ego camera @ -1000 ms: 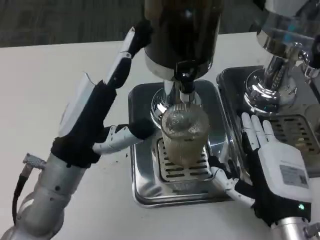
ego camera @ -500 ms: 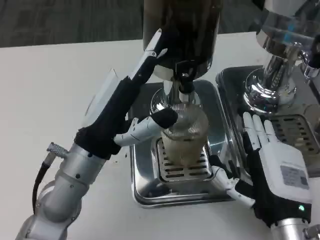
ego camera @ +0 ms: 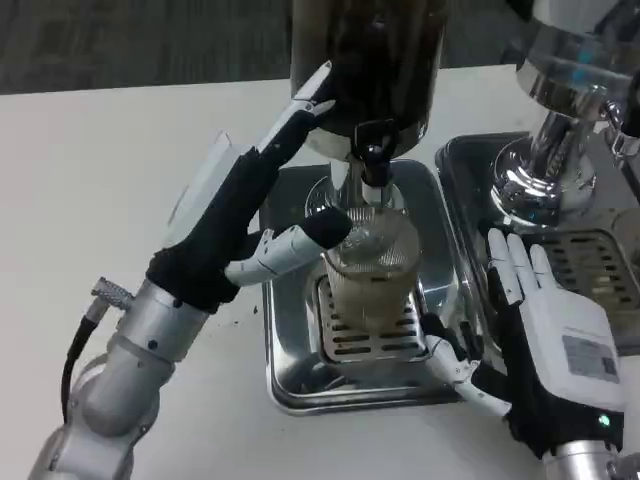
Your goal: Grasp the cup under the faucet to collect the drink, then remove the cup.
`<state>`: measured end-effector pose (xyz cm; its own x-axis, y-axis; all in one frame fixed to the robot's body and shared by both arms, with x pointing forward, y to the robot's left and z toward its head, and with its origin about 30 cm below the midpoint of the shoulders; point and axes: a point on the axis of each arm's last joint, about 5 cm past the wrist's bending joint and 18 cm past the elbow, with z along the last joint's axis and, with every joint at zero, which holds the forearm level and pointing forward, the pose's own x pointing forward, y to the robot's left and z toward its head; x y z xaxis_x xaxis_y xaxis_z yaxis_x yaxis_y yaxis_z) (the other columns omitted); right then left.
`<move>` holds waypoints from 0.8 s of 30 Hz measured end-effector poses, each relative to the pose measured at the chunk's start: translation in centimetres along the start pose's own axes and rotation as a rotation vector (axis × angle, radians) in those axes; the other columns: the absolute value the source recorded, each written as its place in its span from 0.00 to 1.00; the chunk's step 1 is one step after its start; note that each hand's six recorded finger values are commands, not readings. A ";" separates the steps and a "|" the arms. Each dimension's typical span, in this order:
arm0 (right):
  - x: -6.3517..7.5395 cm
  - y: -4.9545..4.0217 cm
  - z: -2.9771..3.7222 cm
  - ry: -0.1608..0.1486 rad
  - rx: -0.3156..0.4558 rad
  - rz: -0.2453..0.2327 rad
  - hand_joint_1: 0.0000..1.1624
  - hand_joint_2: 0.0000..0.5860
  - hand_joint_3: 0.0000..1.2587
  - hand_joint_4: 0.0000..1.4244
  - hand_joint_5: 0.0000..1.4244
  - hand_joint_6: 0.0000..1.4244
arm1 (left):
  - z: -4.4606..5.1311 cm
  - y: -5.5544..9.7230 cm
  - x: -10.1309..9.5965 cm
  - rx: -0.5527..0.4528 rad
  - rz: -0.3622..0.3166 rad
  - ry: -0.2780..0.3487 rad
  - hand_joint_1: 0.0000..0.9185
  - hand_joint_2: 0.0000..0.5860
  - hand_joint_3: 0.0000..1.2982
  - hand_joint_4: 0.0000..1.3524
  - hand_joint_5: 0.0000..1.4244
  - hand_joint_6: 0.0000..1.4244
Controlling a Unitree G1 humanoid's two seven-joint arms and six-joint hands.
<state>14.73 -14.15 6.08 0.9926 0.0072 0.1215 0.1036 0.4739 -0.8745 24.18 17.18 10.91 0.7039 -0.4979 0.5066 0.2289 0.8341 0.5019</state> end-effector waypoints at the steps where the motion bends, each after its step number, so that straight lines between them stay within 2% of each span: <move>1: 0.0 0.00 0.01 0.000 0.000 0.000 0.24 0.60 0.00 0.00 0.00 0.13 | 0.00 -0.1 0.0 -0.004 0.001 0.000 0.00 0.14 0.06 0.00 0.14 0.12; 12: -0.1 0.10 0.06 0.011 0.008 0.001 0.24 0.60 0.00 0.00 0.00 0.13 | 0.07 -0.6 0.4 -0.027 -0.062 -0.009 0.00 0.18 0.14 0.03 0.19 0.18; 24: -0.1 0.12 0.07 0.015 0.011 -0.001 0.23 0.61 0.00 0.00 0.00 0.14 | 0.43 -0.4 0.2 0.036 -0.099 -0.042 0.00 0.20 0.18 0.08 0.22 0.20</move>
<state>14.60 -14.04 6.00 0.9933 -0.0060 0.1151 0.1036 0.4832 -0.8694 23.92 16.65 11.09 0.6503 -0.5874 0.4818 0.2710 0.7718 0.5752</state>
